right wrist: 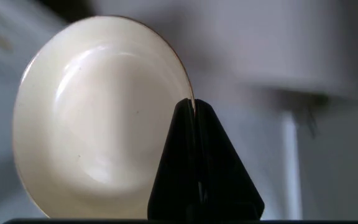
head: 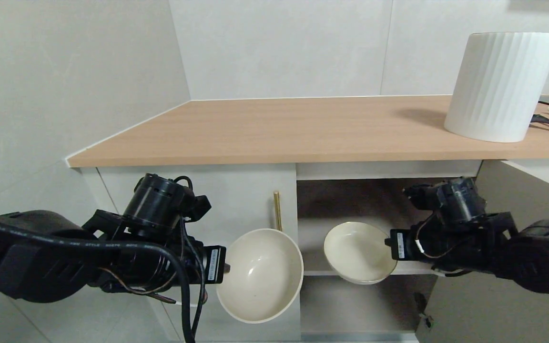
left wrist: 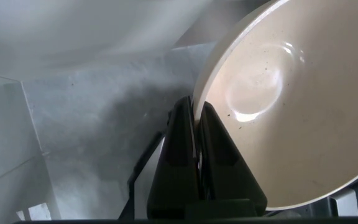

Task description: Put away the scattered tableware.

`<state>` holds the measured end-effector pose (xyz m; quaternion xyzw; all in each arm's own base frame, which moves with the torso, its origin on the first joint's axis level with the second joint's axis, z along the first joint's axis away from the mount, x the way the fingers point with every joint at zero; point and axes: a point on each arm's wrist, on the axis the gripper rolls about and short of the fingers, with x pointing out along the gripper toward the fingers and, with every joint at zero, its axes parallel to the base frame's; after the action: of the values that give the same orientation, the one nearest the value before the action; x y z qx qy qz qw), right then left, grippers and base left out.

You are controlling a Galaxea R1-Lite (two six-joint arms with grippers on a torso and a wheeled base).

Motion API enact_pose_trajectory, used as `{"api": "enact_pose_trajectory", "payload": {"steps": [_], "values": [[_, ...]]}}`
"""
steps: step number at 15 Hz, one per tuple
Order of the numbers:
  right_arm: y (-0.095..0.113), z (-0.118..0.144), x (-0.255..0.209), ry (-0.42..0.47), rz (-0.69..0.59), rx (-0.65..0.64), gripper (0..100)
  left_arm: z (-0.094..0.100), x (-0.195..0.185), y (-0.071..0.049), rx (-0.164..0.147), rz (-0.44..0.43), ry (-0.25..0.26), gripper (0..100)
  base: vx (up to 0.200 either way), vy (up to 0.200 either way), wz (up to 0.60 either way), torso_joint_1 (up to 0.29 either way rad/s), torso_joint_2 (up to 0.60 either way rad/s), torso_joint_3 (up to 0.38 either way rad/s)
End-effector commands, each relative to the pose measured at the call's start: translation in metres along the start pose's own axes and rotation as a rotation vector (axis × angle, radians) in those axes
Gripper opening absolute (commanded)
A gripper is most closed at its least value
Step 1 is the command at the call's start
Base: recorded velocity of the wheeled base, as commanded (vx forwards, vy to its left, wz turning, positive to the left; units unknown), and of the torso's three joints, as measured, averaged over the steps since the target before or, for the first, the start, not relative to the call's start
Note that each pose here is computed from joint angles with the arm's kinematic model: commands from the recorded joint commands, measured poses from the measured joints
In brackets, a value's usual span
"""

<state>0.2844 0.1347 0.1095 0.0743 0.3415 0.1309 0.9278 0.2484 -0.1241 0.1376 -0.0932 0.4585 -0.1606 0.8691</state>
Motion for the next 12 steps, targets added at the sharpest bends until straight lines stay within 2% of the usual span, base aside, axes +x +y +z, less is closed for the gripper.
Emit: {"api": "enact_pose_trajectory", "payload": {"steps": [1,4,8,12], "values": [[-0.012,-0.044,0.049,0.115,-0.076,-0.013,0,0.000,0.003,0.000,-0.001,0.003,0.008,0,0.000,0.000,0.00,0.000,0.00,0.000],[-0.018,-0.041,0.072,0.099,-0.149,0.045,0,0.000,0.003,0.000,-0.001,0.003,0.008,0,0.000,0.000,0.00,0.000,0.00,0.000],[-0.045,-0.037,0.114,0.086,-0.246,0.101,0,-0.001,0.004,0.001,-0.001,0.006,0.014,0,0.000,0.000,0.00,0.000,0.00,0.000],[-0.056,-0.039,0.139,0.072,-0.306,0.133,0,-0.001,0.008,0.001,-0.002,0.010,0.023,0,0.000,0.000,0.00,0.000,0.00,0.000]]}}
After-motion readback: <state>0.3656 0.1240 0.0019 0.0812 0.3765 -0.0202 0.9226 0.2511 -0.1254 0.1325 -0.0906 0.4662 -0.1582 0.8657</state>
